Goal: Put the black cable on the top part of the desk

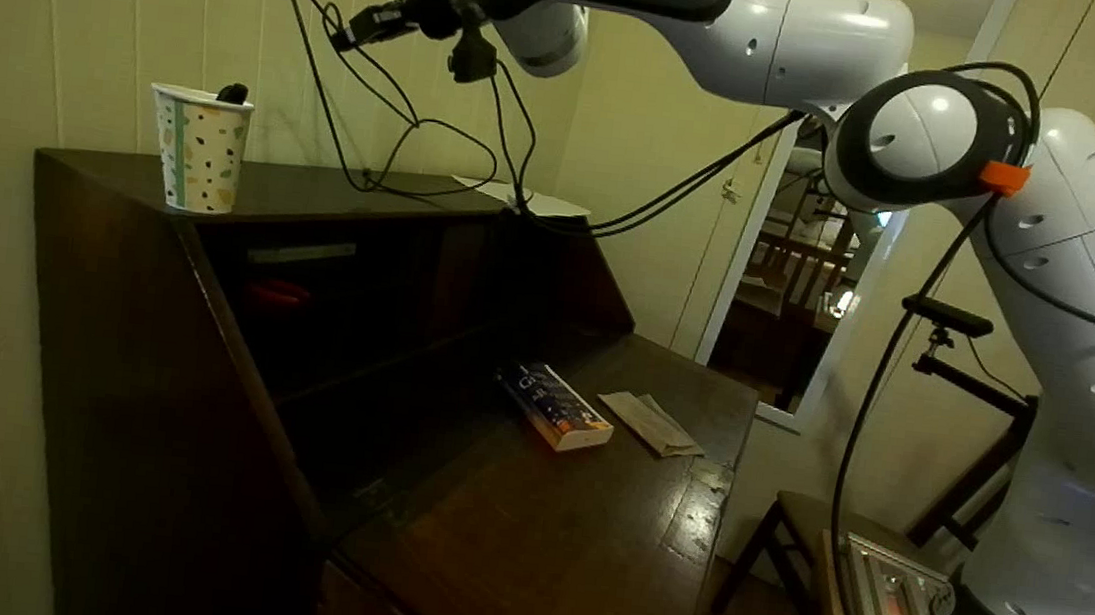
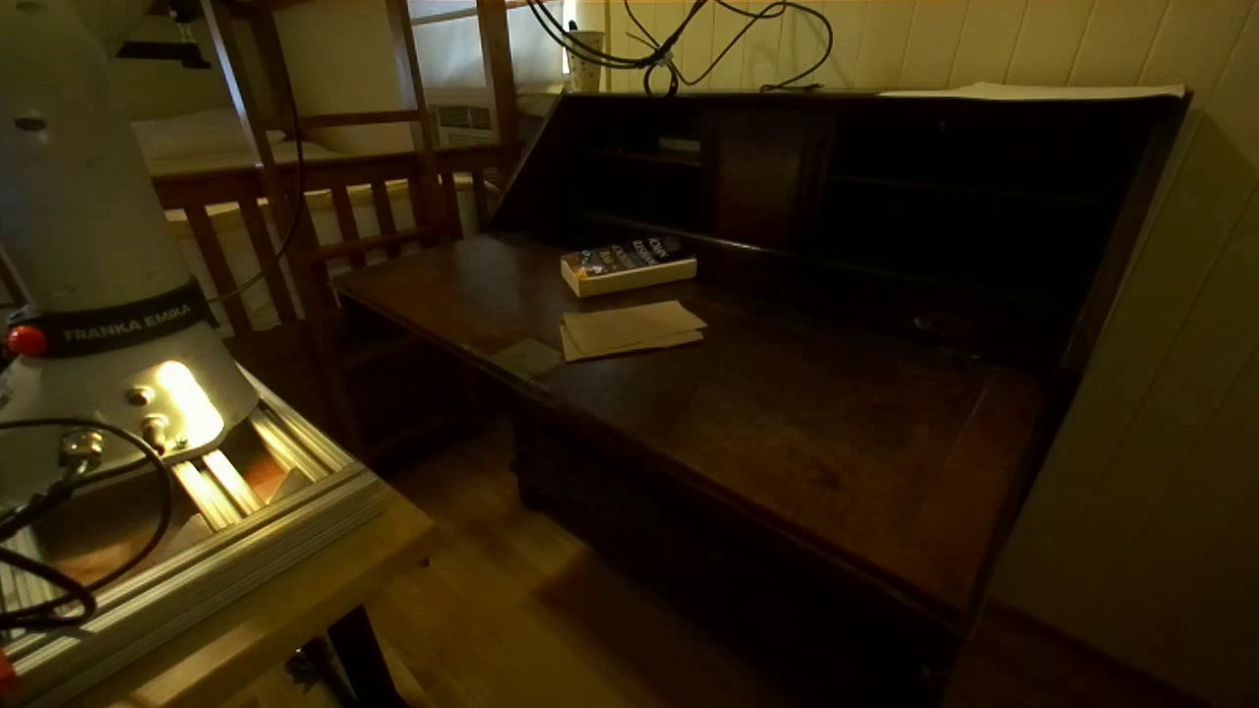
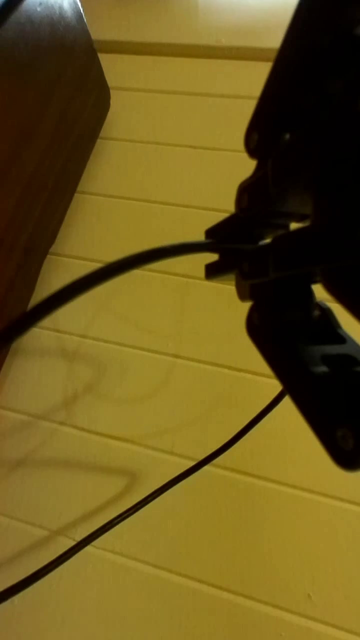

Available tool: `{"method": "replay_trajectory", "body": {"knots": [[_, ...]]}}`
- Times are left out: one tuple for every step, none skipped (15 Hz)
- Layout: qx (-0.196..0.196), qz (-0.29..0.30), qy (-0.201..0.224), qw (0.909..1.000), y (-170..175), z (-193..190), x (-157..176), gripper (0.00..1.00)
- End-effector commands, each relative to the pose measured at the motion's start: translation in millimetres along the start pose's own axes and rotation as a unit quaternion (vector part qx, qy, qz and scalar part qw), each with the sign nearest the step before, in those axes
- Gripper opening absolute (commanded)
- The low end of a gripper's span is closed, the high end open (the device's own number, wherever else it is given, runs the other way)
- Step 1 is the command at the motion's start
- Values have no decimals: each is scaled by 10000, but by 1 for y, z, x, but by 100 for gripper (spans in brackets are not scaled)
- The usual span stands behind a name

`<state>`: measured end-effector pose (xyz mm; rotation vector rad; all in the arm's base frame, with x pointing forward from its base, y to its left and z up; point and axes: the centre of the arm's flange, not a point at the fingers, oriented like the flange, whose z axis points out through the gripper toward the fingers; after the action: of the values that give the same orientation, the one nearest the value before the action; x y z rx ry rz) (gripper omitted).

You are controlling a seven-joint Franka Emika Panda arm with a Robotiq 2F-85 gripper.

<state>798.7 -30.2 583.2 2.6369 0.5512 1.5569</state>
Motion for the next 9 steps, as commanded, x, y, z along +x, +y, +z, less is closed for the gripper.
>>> {"method": "replay_trajectory", "body": {"knots": [[0, 0, 4, 10000, 0, 0, 1, 11], [-4, 0, 9, 10000, 1, -1, 1, 11], [-6, -1, 14, 10000, 1, -1, 2, 3], [18, -2, 156, 9999, 1, 3, 4, 3], [52, 38, 215, 9997, 1, 6, 5, 3], [110, 109, 307, 9994, 2, 11, 6, 3], [216, 196, 361, 9989, 2, 18, 8, 3], [296, 288, 378, 9984, 3, 24, 7, 3], [355, 407, 357, 9979, 4, 32, 6, 3]]}}
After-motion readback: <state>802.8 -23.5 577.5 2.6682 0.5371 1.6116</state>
